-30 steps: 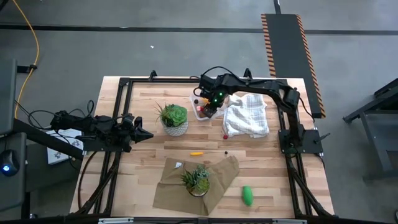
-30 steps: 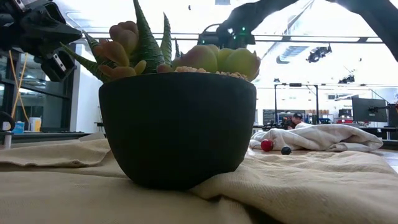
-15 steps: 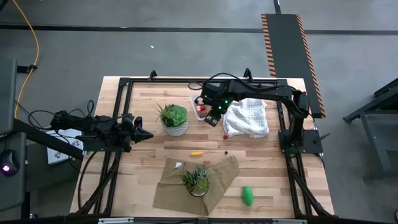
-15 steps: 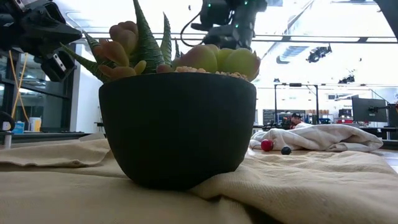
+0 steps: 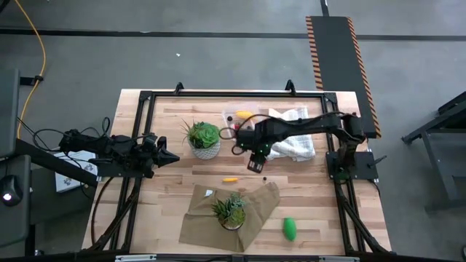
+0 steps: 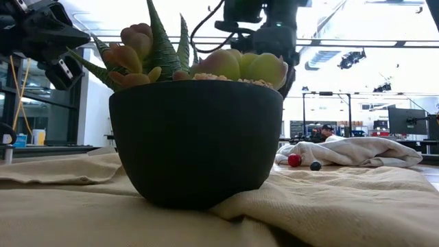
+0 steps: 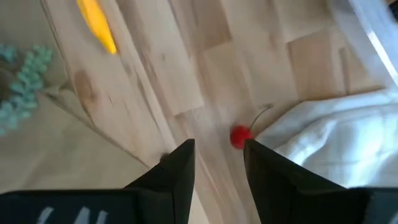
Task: Pick and placing Produce into tupperware
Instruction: Put the blueberry into the transparent bin
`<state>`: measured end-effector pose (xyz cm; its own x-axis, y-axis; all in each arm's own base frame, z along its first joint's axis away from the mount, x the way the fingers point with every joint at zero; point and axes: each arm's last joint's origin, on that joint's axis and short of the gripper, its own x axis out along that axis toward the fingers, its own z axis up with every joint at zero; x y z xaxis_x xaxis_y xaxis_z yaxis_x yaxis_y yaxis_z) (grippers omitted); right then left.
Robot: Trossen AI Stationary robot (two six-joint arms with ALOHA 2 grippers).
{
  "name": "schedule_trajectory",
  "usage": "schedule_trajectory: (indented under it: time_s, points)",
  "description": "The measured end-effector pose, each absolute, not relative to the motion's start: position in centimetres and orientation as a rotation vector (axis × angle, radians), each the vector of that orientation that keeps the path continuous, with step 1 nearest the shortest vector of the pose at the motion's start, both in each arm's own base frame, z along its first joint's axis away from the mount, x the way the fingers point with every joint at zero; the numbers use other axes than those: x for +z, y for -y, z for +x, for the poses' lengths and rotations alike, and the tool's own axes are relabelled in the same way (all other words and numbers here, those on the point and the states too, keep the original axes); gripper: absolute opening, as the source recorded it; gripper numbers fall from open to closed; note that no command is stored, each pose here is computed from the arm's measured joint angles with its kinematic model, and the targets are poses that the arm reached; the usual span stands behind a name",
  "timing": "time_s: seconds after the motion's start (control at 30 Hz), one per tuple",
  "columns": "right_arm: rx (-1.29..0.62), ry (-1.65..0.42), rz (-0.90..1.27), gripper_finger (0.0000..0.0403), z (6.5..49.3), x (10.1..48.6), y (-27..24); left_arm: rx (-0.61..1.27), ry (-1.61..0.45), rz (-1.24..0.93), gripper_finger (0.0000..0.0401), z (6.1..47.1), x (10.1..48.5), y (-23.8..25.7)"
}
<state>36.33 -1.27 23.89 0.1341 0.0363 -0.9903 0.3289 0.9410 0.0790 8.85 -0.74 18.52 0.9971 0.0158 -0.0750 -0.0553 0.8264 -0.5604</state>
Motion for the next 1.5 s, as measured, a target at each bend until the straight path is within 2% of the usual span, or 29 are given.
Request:
schedule_trajectory:
  time_s: [0.53,1.17,1.5]
  points:
    - [-0.144,-1.397,0.368,0.0128,31.1,22.2,-0.8,0.038,-0.068,-0.597,0.0001,8.9,18.5,0.7]
    - [-0.036,-1.347,0.254,0.0128,31.5,21.7,-2.1,0.038,-0.068,-0.597,0.0001,8.9,18.5,0.7]
    - [-0.041,-1.376,0.297,0.0128,31.6,21.1,-2.1,0.038,-0.068,-0.597,0.0001,8.9,18.5,0.7]
